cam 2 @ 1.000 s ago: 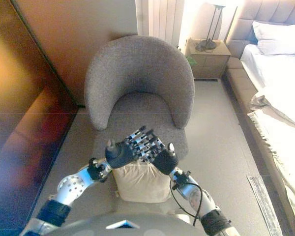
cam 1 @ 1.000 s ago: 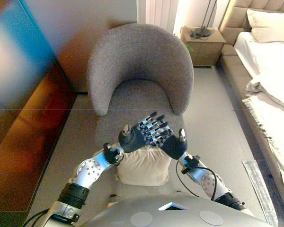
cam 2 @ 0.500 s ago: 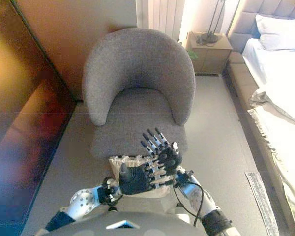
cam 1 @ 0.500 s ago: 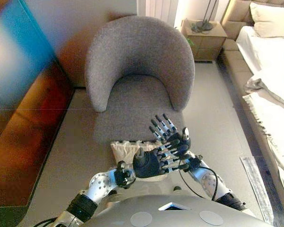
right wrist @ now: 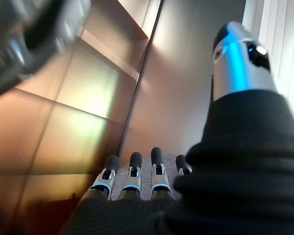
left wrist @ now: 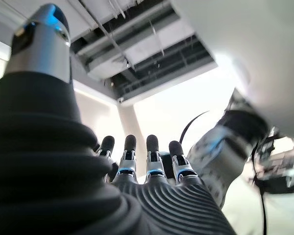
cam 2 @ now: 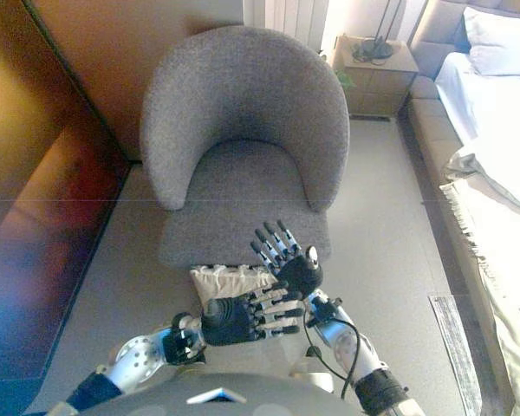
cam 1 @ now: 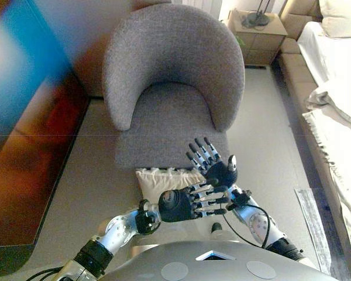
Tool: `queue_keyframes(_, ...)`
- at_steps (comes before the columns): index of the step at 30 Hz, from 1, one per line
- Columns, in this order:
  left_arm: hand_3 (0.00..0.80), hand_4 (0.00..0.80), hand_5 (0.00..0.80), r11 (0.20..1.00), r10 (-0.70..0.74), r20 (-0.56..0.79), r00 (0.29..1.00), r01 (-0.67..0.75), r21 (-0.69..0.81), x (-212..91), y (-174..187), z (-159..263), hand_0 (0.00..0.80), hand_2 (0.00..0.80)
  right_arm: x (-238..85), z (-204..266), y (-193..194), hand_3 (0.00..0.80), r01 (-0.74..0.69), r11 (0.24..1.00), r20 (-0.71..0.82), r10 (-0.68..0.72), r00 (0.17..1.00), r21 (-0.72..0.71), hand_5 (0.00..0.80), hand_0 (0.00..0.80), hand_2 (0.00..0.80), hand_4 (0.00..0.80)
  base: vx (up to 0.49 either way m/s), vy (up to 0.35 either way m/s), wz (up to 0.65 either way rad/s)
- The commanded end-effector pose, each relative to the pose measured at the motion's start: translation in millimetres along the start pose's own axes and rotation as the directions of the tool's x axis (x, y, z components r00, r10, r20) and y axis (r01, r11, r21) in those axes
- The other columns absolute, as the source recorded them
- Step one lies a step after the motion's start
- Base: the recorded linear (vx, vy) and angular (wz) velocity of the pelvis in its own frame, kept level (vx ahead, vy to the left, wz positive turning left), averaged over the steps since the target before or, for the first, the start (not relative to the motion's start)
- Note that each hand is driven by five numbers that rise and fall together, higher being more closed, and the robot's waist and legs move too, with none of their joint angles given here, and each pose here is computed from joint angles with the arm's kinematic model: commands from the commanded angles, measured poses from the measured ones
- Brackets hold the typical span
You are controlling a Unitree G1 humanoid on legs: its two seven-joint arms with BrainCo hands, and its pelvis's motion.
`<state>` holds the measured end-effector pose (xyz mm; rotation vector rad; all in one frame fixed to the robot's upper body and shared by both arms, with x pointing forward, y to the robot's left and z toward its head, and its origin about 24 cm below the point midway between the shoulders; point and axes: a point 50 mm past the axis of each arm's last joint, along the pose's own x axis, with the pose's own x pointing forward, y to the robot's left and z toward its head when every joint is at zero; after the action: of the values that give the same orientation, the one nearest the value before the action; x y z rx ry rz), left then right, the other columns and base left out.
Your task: Pick up the cushion and take it to the sofa
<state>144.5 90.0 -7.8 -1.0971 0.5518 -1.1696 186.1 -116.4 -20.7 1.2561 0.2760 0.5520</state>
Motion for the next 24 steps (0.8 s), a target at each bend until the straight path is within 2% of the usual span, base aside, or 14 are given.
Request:
queue_keyframes(1,0.0,0.0,0.0,0.946,0.195,0.217,0.956,-0.242,0.214,-6,12,38,0.0,0.0,18,25,14,0.0,0.029,0.981,0.083,-0.013,0.997,-0.193,0.0,0.0,0.0,0.0,0.0,0.0,0.0)
queue_keyframes(2,0.0,0.0,0.0,0.849,0.324,0.339,0.883,-0.429,0.308,-21,17,56,0.0,0.0,13,32,7,0.0,0.114,0.96,0.114,-0.087,0.99,-0.256,0.0,0.0,0.0,0.0,0.0,0.0,0.0)
queue_keyframes(3,0.0,0.0,0.0,0.795,0.372,0.396,0.84,-0.508,0.332,-29,18,63,0.0,0.0,10,34,6,0.0,0.146,0.946,0.129,-0.112,0.985,-0.288,0.0,0.0,0.0,0.0,0.025,0.039,0.0)
queue_keyframes(5,0.0,0.0,0.0,0.61,0.494,0.539,0.682,-0.714,0.345,-53,20,81,0.0,0.0,3,41,2,0.0,0.235,0.897,0.173,-0.181,0.968,-0.374,0.0,0.0,0.0,0.0,0.013,0.039,-0.01)
queue_keyframes(6,0.0,0.0,0.0,0.543,0.524,0.573,0.63,-0.765,0.346,-60,21,86,0.0,0.0,1,44,1,0.0,0.265,0.872,0.19,-0.202,0.961,-0.411,0.0,0.0,0.0,0.0,0.011,0.037,0.0)
queue_keyframes(7,0.0,0.0,0.0,0.438,0.558,0.628,0.543,-0.835,0.333,-72,21,94,0.0,0.0,-1,50,-1,0.0,0.328,0.815,0.228,-0.246,0.942,-0.477,0.0,0.0,0.0,0.0,0.012,0.031,0.0)
queue_keyframes(10,0.0,0.0,0.0,0.281,0.586,0.684,0.434,-0.901,0.331,-87,21,102,0.0,0.0,-3,62,-6,0.0,0.418,0.736,0.285,-0.309,0.907,-0.532,0.0,0.0,0.0,0.0,0.008,0.018,0.02)
queue_keyframes(14,0.0,0.0,0.0,0.238,0.594,0.724,0.351,-0.936,0.258,-97,23,110,0.0,0.0,-3,69,-9,0.0,0.448,0.693,0.303,-0.332,0.894,-0.565,0.0,0.0,0.0,0.0,0.006,0.017,0.02)
queue_keyframes(16,0.0,0.0,0.0,0.241,0.583,0.744,0.325,-0.944,0.224,-100,21,113,0.0,0.0,-3,70,-8,0.0,0.448,0.691,0.3,-0.332,0.894,-0.568,0.0,0.0,0.0,0.0,0.027,0.038,0.05)
queue_keyframes(24,0.0,0.0,0.0,0.239,0.57,0.77,0.287,-0.954,0.179,-108,17,111,0.0,0.0,-11,70,-12,0.0,0.438,0.692,0.274,-0.341,0.899,-0.574,0.0,0.0,0.0,0.0,0.03,0.048,0.0)
